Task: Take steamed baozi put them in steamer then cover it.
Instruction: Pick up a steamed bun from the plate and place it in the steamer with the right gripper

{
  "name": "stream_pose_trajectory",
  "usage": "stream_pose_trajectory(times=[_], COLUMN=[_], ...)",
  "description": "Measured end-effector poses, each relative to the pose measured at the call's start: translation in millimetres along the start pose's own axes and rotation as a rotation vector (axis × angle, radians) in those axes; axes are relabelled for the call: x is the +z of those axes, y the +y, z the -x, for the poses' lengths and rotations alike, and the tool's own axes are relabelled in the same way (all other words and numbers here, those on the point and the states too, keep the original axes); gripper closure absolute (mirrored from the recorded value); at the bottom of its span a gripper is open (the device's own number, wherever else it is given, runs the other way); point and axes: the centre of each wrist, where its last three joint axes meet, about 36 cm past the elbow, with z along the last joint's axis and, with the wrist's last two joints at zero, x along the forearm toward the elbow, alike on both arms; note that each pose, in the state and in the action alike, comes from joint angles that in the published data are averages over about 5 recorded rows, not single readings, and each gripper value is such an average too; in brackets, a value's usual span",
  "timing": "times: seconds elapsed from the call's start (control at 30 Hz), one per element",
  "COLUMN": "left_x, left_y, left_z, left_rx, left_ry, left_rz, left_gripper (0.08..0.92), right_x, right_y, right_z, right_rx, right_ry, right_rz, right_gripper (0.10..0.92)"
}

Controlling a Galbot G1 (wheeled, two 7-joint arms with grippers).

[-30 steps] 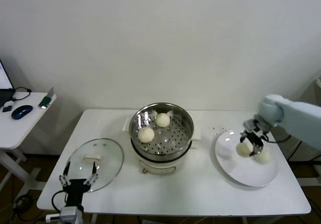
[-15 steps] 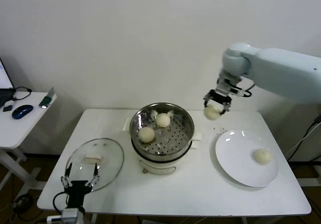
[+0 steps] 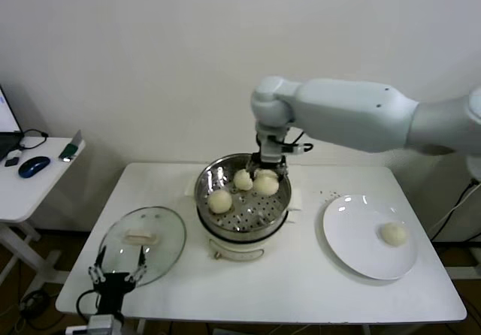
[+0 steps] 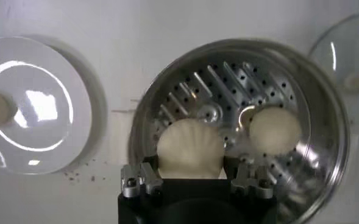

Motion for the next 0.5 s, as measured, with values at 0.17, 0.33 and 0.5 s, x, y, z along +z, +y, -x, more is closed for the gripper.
stream_pose_trajectory(times=[0.17, 0.33, 0.5], left_x=[1, 2, 5], left_y=[1, 1, 0], left_z=[0, 2, 4], left_rx=[0.001, 0.004, 0.004], left_ry=[0.001, 0.005, 0.006], left_rz=[-0.003, -0.004, -0.005], left_gripper=[0.177, 0.177, 0.177], right_x=[-14, -25, -32], right_y=[-25, -40, -49], right_z=[25, 45, 60], right_rx=[-0.021, -0.031, -0.035], right_ry=[-0.030, -0.057, -0.074], right_rz=[-0.073, -0.116, -0.140], right_gripper=[0.335, 0.335, 0.331])
